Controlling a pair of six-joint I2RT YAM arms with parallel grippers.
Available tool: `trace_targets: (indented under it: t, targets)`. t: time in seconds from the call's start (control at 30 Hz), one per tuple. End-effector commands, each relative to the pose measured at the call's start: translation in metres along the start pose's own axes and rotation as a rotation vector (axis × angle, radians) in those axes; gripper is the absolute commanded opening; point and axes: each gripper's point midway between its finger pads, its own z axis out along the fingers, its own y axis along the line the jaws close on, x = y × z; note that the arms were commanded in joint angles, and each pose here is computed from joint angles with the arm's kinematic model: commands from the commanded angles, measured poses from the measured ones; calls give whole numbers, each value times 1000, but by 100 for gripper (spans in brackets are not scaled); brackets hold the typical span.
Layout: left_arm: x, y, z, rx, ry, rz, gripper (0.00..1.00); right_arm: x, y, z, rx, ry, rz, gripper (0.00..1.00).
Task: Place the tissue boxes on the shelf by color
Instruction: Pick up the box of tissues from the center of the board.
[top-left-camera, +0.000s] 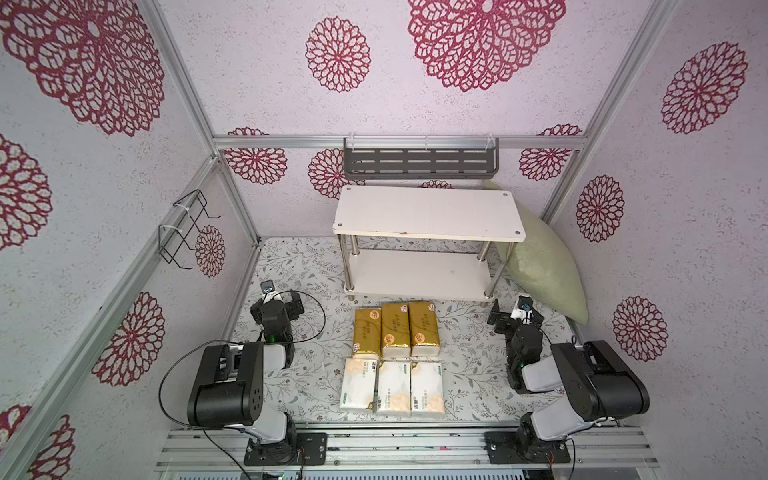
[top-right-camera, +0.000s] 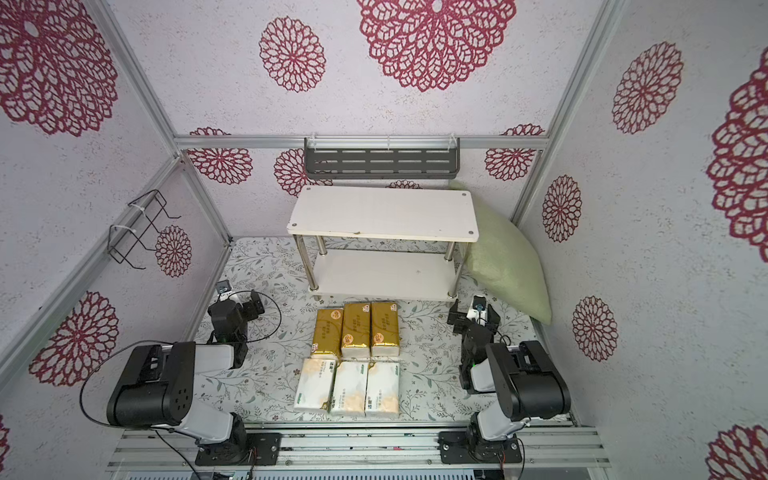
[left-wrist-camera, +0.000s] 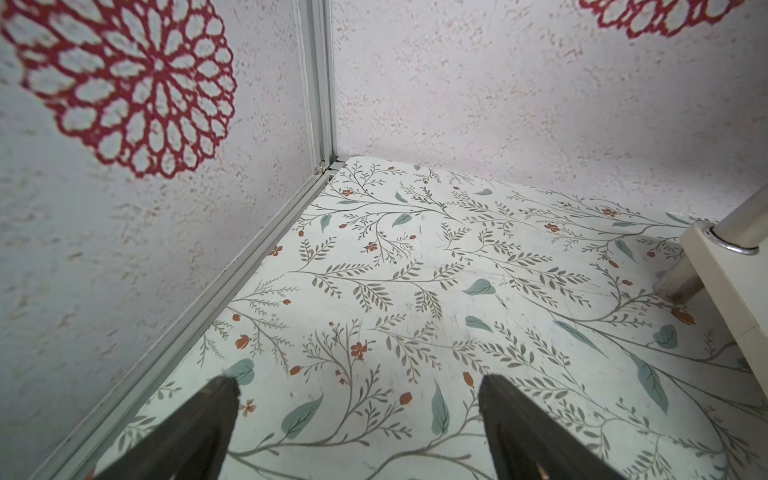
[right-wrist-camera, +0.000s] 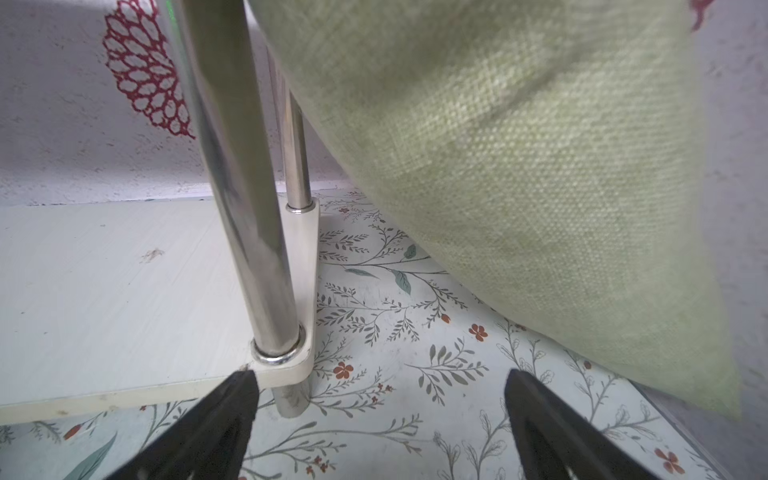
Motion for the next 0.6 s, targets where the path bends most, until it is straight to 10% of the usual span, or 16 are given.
trace_targets:
  t: [0.0,0.57]
  targets:
    - [-7,-1,1,8,-27,-4,97,-14,1,4,-2,-44,14,99]
    - [-7,-1,1,10,-24,-6,97,-14,1,4,-3,-43,14,99]
